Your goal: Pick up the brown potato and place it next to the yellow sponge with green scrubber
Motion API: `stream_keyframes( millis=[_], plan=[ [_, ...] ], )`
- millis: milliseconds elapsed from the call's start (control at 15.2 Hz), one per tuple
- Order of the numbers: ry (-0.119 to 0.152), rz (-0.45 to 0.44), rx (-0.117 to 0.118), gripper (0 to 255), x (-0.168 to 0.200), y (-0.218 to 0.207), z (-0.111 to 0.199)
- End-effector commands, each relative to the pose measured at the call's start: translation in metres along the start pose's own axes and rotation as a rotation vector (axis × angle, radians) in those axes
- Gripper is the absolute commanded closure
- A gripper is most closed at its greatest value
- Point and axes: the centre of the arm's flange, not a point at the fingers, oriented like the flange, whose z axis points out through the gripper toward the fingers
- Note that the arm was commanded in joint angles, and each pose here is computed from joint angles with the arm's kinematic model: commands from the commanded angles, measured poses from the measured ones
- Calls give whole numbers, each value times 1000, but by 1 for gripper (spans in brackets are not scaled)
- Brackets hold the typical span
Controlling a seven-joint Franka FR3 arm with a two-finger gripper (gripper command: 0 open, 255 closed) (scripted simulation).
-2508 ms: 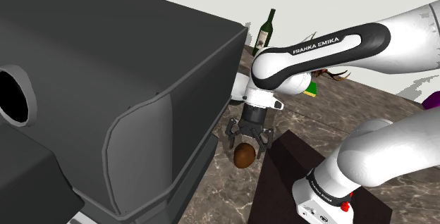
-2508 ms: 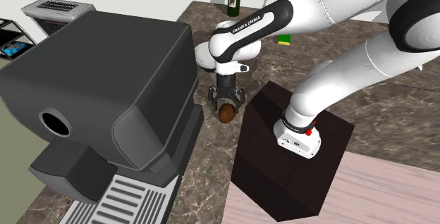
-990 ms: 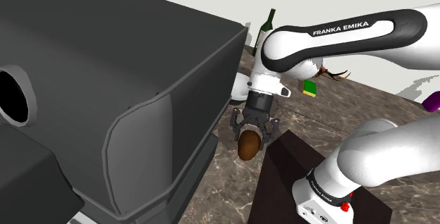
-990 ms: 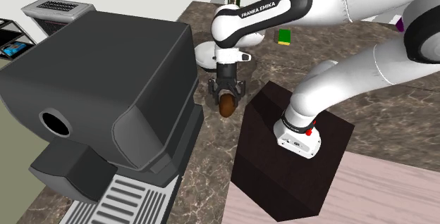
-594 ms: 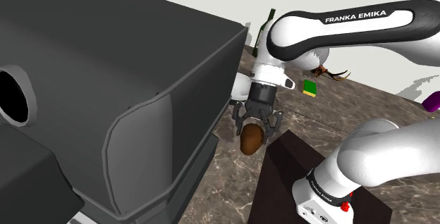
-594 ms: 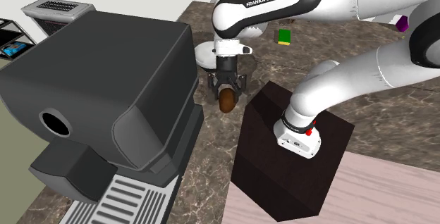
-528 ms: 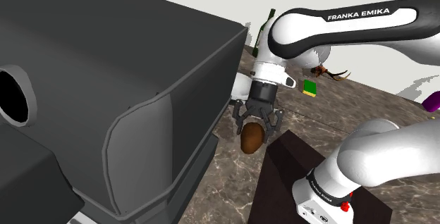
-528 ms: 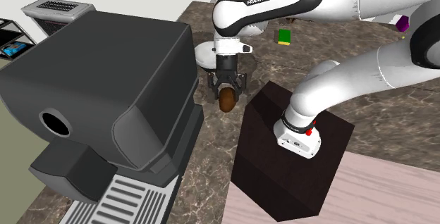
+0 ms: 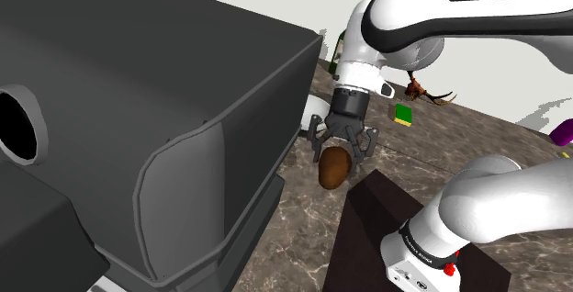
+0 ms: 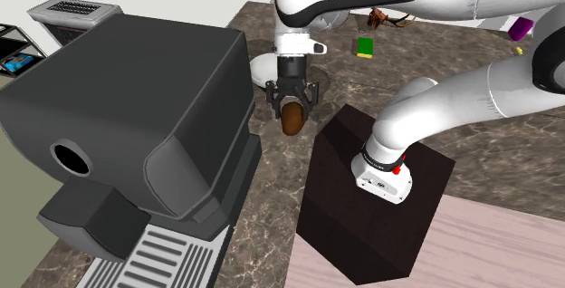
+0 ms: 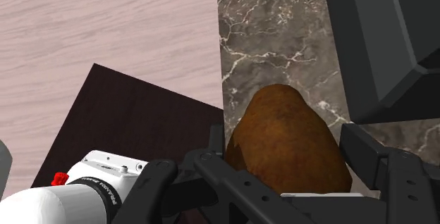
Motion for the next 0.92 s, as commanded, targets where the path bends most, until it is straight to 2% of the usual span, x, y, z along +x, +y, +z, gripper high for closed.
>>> stream_keyframes(
  millis=[0,66,858],
  plan=[
    [0,0,0,255,-6,2,-9],
    [0,0,0,255,-8,3,-11],
    [0,0,0,255,125,45,-86]
  ],
)
